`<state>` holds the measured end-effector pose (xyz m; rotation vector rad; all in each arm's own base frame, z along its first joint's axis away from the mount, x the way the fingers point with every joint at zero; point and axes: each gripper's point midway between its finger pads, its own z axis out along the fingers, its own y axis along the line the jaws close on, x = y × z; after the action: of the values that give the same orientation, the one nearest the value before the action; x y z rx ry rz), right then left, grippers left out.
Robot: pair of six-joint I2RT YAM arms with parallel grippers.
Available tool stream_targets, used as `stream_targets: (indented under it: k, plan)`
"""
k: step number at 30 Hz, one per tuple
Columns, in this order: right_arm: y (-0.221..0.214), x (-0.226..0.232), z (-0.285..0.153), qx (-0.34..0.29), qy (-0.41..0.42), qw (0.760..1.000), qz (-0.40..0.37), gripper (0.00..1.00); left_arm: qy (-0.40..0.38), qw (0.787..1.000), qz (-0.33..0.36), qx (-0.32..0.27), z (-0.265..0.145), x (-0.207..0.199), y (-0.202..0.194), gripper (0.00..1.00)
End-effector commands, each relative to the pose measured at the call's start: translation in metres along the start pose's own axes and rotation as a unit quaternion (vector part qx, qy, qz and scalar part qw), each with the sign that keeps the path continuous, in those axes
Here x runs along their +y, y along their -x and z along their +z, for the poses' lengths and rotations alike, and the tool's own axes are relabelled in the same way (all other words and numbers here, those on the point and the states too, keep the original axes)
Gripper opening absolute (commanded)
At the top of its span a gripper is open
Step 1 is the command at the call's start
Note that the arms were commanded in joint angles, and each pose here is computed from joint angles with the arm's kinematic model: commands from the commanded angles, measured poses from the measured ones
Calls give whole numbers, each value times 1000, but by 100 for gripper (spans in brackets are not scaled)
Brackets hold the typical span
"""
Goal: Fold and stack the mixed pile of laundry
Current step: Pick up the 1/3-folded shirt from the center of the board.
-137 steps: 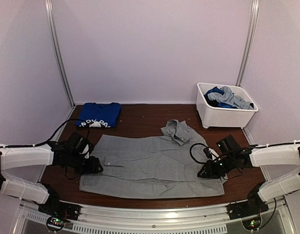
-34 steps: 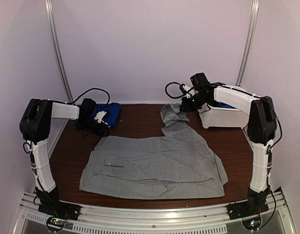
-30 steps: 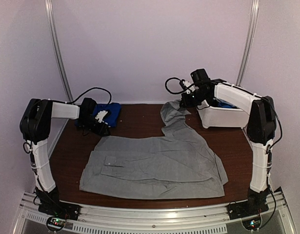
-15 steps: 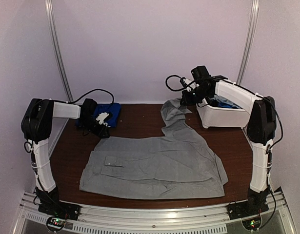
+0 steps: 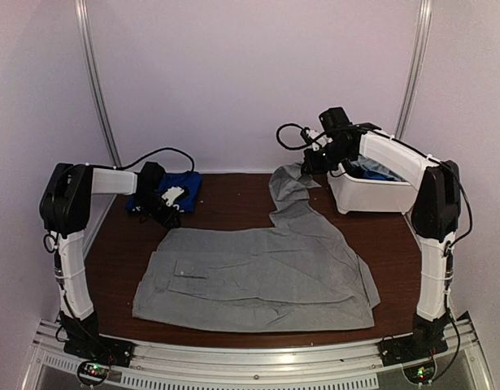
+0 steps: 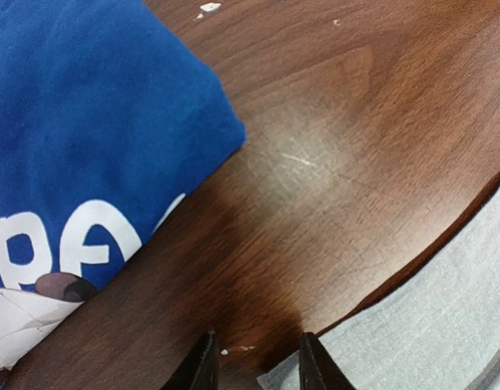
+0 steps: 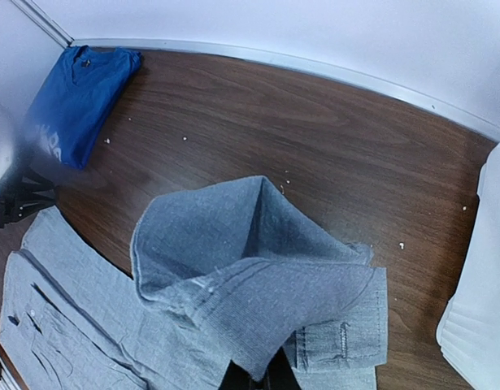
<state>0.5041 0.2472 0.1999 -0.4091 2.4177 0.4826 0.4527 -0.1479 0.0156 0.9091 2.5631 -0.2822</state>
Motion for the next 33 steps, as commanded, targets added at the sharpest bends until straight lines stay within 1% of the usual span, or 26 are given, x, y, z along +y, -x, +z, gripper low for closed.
stream_targets:
  k: [1,5,7,8,9,13,16,18,20,22,24,25,27,28,33]
  plan:
    - [27,9,-30,-38,10,999,-3,0,-14,998,8,57,10,-15,-27,28]
    - [30,15,-41,-44,17,999,-3,0,-12,999,11,40,1,-17,-17,15]
    - [31,16,-47,-46,18,999,-3,0,-9,999,14,32,-7,-17,-12,13]
    - [31,17,-49,-47,18,999,-4,0,-8,999,15,31,-10,-17,-11,16]
    - [31,17,-50,-47,19,999,-4,0,-7,999,16,32,-12,-17,-11,21]
    - [32,20,-55,-50,20,999,-5,0,-6,999,18,41,-9,-16,-14,33]
    - [31,19,-56,-49,19,999,-6,0,-2,998,13,60,-3,-13,-22,38]
    - [30,20,-57,-48,20,999,-8,0,0,997,14,73,3,-12,-29,38]
    - [29,20,-57,-47,20,999,-8,0,6,996,15,83,6,-10,-34,34]
    - [30,22,-59,-48,26,998,-7,0,11,996,19,87,6,-11,-35,24]
    - [33,28,-65,-53,36,998,-6,0,13,996,21,81,3,-13,-30,17]
    - [34,31,-69,-56,43,997,-7,0,15,997,23,74,-1,-14,-26,13]
    - [36,37,-77,-62,48,997,-9,0,21,998,24,51,-13,-15,-13,2]
    - [37,41,-82,-63,49,997,-11,0,24,999,24,40,-18,-15,-10,0]
    - [34,60,-109,-69,57,996,-19,0,44,999,17,-23,-54,-17,13,0]
